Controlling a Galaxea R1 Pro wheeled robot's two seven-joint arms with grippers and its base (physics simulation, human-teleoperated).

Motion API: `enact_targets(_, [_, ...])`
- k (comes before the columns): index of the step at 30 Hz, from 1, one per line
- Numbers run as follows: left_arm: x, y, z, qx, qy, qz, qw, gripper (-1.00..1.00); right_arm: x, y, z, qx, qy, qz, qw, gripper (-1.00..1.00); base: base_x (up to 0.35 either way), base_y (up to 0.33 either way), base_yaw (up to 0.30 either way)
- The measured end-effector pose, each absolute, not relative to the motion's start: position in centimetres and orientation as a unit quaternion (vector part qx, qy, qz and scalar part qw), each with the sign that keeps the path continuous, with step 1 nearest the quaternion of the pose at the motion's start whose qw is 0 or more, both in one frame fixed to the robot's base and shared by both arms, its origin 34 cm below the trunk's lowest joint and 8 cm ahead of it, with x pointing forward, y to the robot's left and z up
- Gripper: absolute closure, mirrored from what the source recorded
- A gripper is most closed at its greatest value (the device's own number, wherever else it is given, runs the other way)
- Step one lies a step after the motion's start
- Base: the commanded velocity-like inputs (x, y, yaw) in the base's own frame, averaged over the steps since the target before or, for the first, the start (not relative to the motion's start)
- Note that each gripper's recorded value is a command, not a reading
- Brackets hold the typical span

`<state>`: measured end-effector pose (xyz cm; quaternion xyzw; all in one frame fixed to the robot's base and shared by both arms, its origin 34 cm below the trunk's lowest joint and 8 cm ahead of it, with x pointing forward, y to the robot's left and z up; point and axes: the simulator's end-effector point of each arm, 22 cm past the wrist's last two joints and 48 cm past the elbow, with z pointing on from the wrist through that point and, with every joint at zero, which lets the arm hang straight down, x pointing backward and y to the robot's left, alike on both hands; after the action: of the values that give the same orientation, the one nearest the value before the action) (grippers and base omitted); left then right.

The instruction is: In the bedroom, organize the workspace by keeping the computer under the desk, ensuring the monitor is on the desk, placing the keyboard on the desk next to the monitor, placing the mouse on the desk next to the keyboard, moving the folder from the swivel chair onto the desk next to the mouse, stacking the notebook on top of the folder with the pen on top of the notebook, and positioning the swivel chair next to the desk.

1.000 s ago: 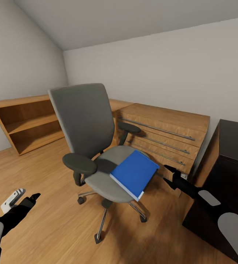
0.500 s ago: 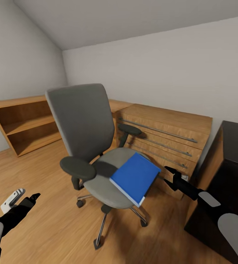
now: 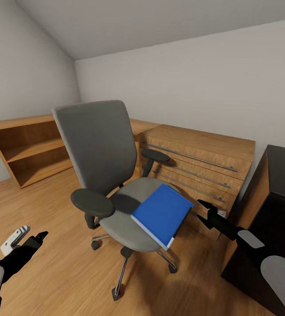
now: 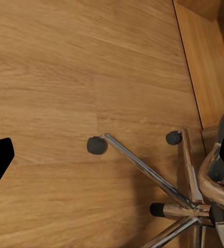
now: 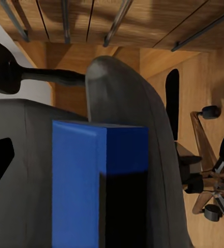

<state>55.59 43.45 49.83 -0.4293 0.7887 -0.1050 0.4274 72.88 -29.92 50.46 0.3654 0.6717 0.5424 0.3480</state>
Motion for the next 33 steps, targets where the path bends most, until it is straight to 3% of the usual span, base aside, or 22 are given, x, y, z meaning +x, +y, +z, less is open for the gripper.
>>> enact_targets(33, [55.6, 43.5, 49.8, -0.429, 0.789, -0.104, 0.427, -1.0, 73.1, -27.9, 50.3, 0.36, 0.671, 0.547, 0.348, -1.0, 0.0, 0.0, 0.0])
